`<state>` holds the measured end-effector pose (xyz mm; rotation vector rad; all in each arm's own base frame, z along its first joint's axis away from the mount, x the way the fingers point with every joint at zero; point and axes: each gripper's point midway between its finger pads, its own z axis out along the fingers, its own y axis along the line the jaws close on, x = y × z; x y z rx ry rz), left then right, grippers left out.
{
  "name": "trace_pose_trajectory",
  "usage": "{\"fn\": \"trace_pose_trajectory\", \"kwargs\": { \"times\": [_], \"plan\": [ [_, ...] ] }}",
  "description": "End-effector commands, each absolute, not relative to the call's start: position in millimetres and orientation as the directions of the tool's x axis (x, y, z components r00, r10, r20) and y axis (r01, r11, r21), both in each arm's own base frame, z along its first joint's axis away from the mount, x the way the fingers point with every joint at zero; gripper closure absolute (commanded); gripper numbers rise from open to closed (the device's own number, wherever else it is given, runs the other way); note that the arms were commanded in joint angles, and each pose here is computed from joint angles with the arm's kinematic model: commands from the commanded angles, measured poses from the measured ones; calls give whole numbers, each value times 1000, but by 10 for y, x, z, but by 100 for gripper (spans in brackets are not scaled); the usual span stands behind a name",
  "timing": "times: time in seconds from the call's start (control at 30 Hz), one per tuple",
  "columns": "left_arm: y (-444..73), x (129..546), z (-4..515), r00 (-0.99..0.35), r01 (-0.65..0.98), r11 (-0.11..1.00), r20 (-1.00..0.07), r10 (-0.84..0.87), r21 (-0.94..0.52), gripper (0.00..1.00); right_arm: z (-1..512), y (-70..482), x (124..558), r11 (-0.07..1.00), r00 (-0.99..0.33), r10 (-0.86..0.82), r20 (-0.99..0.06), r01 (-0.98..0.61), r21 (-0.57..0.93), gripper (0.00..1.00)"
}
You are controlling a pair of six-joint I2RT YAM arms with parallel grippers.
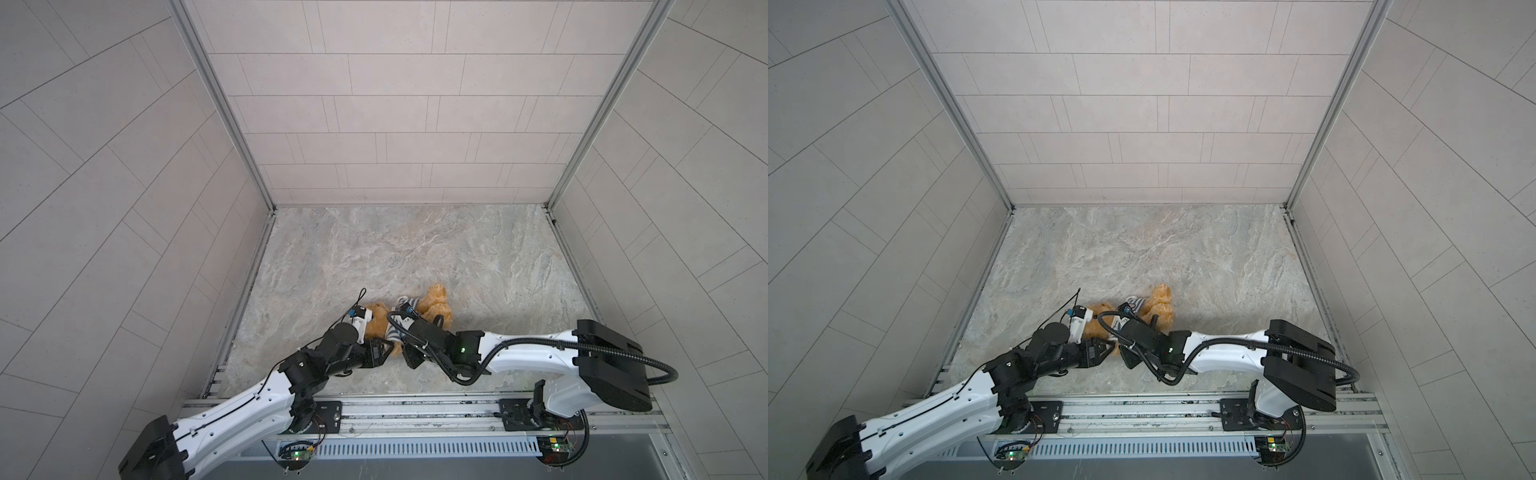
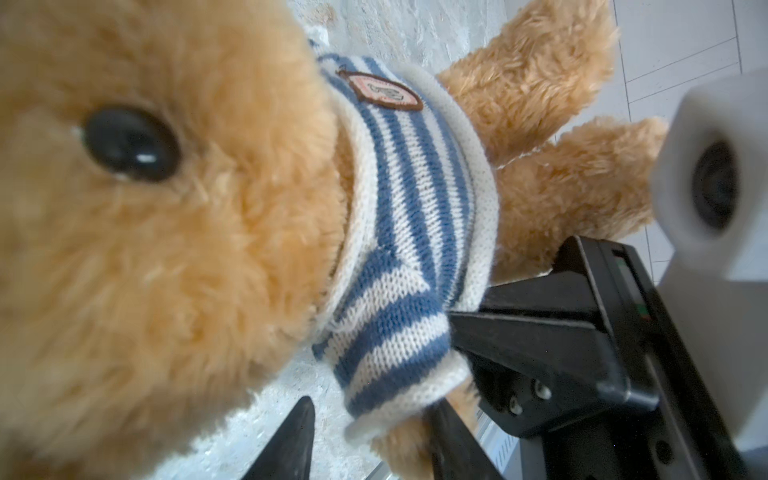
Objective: Dress the teddy bear
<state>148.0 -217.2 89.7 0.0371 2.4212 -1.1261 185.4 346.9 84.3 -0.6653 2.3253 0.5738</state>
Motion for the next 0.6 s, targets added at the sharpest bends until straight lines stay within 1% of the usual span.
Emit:
{"fn": "trace_pose_trajectory", "kwargs": {
  "times": [0.0, 0.17, 0.57],
  "plan": [
    [-2180, 1483, 1035, -882, 209, 648, -427, -198, -732, 47, 902, 3559, 1846, 757, -650, -290, -702, -605, 247, 100],
    [-2193, 1448, 1043, -885, 199, 643, -417, -206, -739, 46, 888, 3587, 1825, 744, -646, -292, -705, -617, 257, 100],
    [-2139, 1410, 1117, -876, 184, 677, -431, -215, -713, 46, 856, 3614, 1817, 729, -640, -294, -710, -630, 266, 100]
  ]
}}
